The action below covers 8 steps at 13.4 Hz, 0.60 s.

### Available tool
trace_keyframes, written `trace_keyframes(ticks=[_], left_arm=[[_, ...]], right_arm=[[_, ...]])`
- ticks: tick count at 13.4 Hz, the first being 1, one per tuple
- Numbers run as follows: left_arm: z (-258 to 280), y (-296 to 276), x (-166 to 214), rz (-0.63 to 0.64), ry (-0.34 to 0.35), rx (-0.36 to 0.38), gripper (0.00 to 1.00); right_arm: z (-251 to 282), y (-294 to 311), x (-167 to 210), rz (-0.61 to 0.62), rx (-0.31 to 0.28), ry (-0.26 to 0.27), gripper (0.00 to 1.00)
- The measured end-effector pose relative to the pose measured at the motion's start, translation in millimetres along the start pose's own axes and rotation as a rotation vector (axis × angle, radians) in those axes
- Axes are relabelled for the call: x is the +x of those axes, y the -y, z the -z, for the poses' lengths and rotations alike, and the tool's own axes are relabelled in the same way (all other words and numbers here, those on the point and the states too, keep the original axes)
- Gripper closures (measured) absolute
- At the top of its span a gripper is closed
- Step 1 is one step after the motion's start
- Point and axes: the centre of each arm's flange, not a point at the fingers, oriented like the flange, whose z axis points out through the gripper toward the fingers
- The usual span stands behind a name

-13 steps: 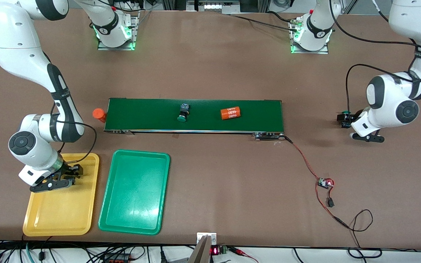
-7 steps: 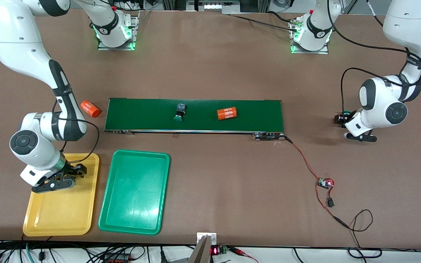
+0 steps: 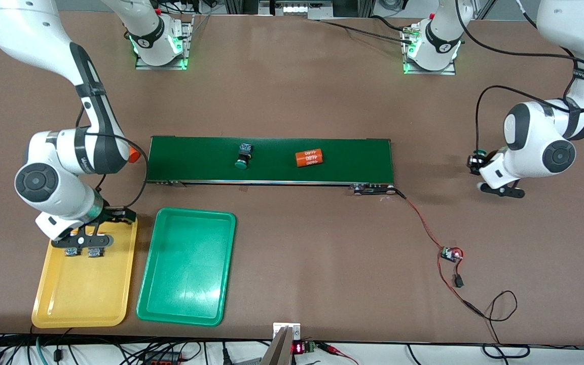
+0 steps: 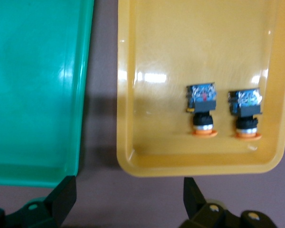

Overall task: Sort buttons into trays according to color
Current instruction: 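Release the button in the tray while the left gripper grasps a green button, then place the green button on the belt while the right gripper reaches it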

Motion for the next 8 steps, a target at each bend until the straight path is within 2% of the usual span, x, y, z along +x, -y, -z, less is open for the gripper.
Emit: trace_keyframes(ticks=[2, 5, 6, 8], left_arm=[[34.2, -60.5, 9.4, -0.036, 0.03, 0.0, 0.59], [56.4, -156.1, 20.2, 0.016, 0.008, -0.041, 0.59], [56.9, -183.4, 21.3, 0.037, -0.003, -0.067, 0.59], [56.3, -223.3, 29.5, 0.048, -0.069, -0.118, 0.59]], right_arm=[[11.7, 6.4, -18.9, -0.006, 0.018, 0.018, 0.0], [41.8, 31.0, -51.4, -0.046, 0.077, 0.037, 0.0], [52.9, 42.7, -60.5, -0.043, 0.102, 0.034, 0.0], [72.4, 75.6, -78.0, -0.015, 0.146, 0.027, 0.0]])
